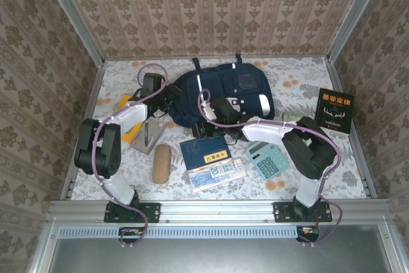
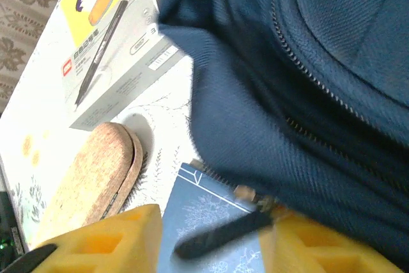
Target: Pack the student bag
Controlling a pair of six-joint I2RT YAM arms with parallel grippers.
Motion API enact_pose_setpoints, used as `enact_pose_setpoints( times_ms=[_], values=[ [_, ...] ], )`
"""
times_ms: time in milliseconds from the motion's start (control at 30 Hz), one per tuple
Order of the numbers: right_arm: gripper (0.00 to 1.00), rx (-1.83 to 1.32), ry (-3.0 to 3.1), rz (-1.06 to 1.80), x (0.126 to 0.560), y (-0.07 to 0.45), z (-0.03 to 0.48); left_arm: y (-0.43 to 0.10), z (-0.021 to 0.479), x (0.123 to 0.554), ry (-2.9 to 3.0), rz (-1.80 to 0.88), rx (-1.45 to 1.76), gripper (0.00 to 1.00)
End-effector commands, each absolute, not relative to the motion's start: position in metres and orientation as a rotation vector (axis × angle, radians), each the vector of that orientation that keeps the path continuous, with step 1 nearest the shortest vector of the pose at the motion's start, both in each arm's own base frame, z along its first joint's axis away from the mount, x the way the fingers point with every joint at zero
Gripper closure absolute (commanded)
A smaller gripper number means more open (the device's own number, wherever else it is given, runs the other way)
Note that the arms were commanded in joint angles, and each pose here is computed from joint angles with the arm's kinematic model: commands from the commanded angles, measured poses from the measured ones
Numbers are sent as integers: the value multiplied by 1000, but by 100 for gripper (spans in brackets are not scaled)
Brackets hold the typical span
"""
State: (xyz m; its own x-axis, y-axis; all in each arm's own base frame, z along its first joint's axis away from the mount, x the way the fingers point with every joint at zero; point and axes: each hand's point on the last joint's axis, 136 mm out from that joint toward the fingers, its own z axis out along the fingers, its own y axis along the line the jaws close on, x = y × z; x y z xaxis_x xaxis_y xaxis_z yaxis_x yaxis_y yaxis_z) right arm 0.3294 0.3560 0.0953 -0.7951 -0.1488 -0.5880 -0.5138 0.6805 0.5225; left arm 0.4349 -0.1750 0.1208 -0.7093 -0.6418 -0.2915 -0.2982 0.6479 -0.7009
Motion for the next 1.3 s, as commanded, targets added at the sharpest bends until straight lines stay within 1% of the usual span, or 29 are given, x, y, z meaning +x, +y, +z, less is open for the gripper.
enact_pose_setpoints(
  times_ms=[0,100,233,333,467,600,667,800,933,1100,1267],
  values=[
    [51,-490,2275,929,344,344,133,-165,133,417,2415,-770,-600,43],
    [48,-442,2283,906,341,326,143,-157,140,405,2464,-646,-492,36],
    [48,-386,2311,854,340,300,147,-160,149,379,2508,-510,-283,37],
    [51,-330,2336,806,342,280,143,-172,148,351,2530,-426,-99,40],
    [53,-325,2376,768,338,267,134,-194,130,311,2552,-402,117,46],
    [51,-375,2419,662,332,253,120,-207,105,280,2560,-406,242,52],
    [49,-426,2440,559,330,244,109,-209,92,270,2577,-397,265,53],
    [44,-614,2395,437,326,242,99,-214,80,259,2588,-415,273,53],
    [41,-688,2345,418,326,249,99,-219,74,257,2588,-407,309,53],
    [41,-737,2363,358,332,257,90,-231,65,265,2600,-376,395,56],
    [39,-861,2352,280,332,271,75,-228,67,272,2594,-351,359,58]
  ],
)
